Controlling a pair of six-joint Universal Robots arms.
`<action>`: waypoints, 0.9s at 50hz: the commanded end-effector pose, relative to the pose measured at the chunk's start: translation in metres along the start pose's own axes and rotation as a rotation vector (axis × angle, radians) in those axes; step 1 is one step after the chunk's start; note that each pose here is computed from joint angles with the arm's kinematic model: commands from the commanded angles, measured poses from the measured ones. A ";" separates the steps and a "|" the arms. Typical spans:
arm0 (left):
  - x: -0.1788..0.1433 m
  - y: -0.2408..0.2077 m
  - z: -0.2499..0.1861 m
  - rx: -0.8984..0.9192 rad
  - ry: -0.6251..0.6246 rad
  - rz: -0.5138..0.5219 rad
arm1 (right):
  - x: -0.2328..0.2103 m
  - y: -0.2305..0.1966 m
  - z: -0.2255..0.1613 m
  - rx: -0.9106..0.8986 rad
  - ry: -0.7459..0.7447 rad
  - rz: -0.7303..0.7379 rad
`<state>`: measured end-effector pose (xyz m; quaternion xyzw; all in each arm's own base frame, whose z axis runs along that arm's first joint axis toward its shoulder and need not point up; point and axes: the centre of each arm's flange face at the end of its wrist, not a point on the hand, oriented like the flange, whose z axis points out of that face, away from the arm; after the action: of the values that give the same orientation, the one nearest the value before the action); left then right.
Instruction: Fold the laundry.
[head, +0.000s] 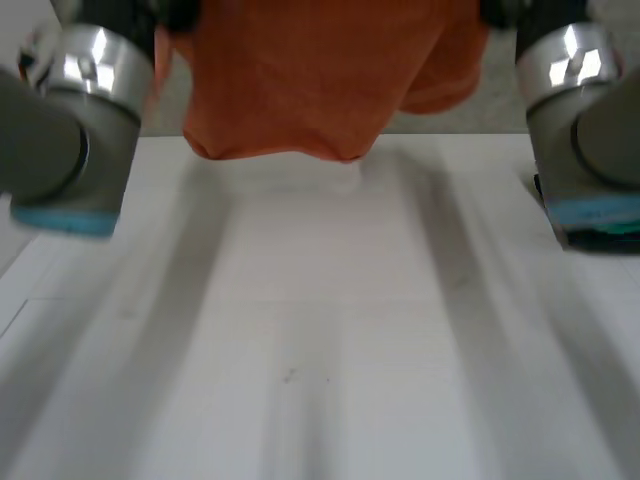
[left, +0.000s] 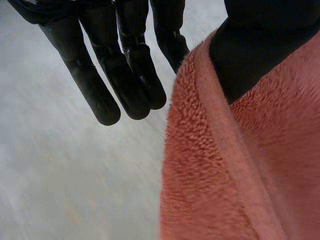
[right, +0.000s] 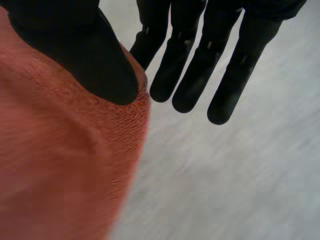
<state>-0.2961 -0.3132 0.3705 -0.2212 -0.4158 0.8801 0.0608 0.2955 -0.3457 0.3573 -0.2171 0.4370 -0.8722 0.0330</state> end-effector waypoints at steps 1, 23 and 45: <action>0.029 0.042 -0.094 -0.324 0.129 -0.036 | -0.034 0.061 -0.092 -0.493 -0.239 0.052; 0.048 0.149 -0.183 -0.740 0.226 0.013 | -0.065 0.107 -0.168 -0.764 -0.422 0.109; 0.016 0.147 -0.207 -0.871 0.067 0.079 | -0.056 0.113 -0.169 -0.797 -0.378 0.095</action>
<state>-0.2265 -0.2448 0.1409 -0.3016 -0.7223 0.6218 -0.0250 0.2616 -0.2760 0.1614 -0.3466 0.7350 -0.5791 0.0655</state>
